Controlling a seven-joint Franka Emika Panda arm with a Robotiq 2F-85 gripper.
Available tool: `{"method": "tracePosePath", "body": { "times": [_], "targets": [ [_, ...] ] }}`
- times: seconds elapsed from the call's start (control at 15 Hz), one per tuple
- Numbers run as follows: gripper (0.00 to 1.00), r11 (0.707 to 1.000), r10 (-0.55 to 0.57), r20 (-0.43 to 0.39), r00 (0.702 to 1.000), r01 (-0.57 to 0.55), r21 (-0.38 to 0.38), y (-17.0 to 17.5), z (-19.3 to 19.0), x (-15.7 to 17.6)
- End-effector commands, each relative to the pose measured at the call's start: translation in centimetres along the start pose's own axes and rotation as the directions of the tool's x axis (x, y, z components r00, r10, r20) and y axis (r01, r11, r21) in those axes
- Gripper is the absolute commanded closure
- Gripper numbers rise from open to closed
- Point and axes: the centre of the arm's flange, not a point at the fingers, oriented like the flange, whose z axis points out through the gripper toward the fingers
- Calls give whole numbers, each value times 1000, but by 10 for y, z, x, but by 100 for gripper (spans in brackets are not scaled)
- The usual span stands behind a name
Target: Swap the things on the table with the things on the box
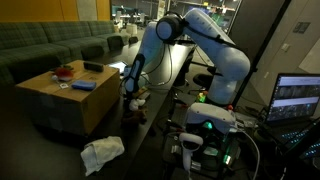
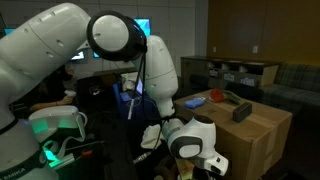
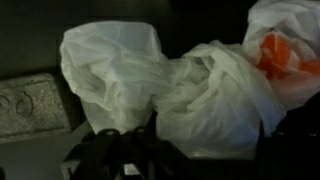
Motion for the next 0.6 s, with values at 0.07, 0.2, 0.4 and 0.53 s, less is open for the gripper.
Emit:
{"method": "tracePosePath", "body": {
  "times": [0.07,0.2,0.4,0.53],
  "targets": [
    [71,999,8,-20,1000,-8,-35,-3,-12,3],
    [86,999,-2,-27,1000,1,-46,-4,-26,0],
    [91,998,-43,-4,999,42,-44,-6,-55,-7],
    [89,996,-72,25,997,73,-41,-5,-83,-15]
  ]
}}
